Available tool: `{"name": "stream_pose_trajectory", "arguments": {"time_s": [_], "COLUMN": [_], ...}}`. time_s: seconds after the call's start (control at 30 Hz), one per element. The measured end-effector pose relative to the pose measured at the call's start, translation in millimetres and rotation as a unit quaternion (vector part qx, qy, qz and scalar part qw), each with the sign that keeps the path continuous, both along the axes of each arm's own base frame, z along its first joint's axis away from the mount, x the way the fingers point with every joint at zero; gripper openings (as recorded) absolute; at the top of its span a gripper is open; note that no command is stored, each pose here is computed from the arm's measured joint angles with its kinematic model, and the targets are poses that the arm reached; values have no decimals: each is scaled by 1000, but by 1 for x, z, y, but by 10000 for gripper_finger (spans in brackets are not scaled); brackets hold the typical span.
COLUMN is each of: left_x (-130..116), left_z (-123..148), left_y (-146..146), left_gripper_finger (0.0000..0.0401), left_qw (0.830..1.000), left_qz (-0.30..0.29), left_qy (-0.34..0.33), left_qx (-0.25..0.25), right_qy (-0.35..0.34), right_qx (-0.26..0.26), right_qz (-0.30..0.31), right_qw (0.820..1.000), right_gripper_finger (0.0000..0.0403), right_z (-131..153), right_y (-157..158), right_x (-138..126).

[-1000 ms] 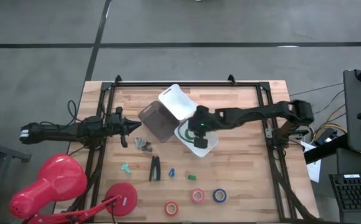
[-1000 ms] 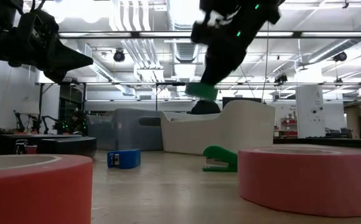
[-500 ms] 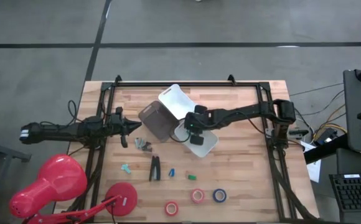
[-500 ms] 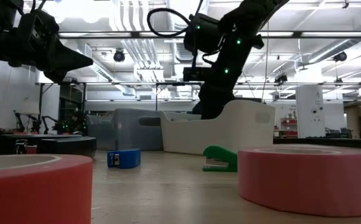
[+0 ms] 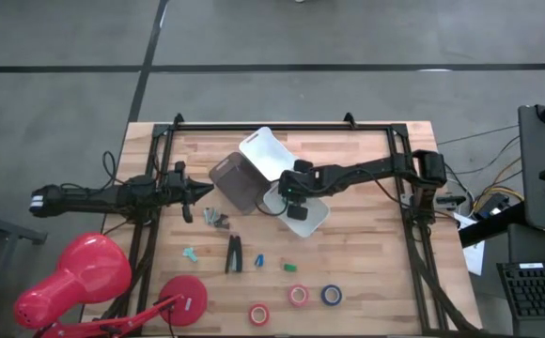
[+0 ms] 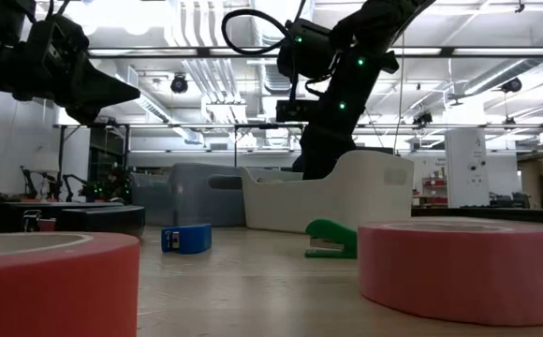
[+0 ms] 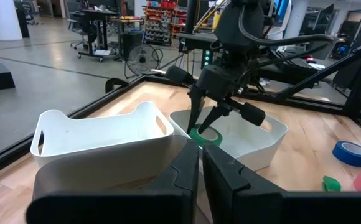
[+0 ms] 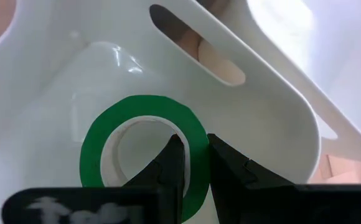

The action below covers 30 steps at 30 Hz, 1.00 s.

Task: Pick and place Stapler, Stapler remover, tape
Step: Put the green tape into the bottom white bin

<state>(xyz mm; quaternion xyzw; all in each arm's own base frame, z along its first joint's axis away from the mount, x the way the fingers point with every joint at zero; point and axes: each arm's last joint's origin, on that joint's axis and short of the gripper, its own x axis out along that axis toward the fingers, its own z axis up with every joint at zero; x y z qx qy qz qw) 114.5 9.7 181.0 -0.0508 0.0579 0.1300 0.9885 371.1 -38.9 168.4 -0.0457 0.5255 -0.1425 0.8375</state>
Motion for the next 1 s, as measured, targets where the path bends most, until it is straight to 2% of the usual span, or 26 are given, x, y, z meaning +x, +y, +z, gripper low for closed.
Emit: {"name": "stream_pose_trajectory", "arguments": {"time_s": [0.27, 0.63, 0.83, 1.0], "left_x": [0, 0, 0, 0], "left_z": [0, 0, 0, 0], "left_y": [0, 0, 0, 0], "left_gripper_finger": [24, 24, 24, 24], "left_qw": [1000, 1000, 1000, 1000], "left_qz": [0, 0, 0, 0], "left_qy": [0, 1, 0, 0], "left_qx": [0, 0, 0, 0], "right_qy": [5, 32, 25, 13], "right_qx": [1, -2, 0, -1], "right_qz": [2, -4, -7, -7], "right_qw": [1000, 999, 1000, 1000], "right_gripper_finger": [55, 125, 154, 165], "right_z": [-4, -29, -25, -9], "right_y": [0, -1, 0, 0], "right_x": [1, 6, 6, 3]}}
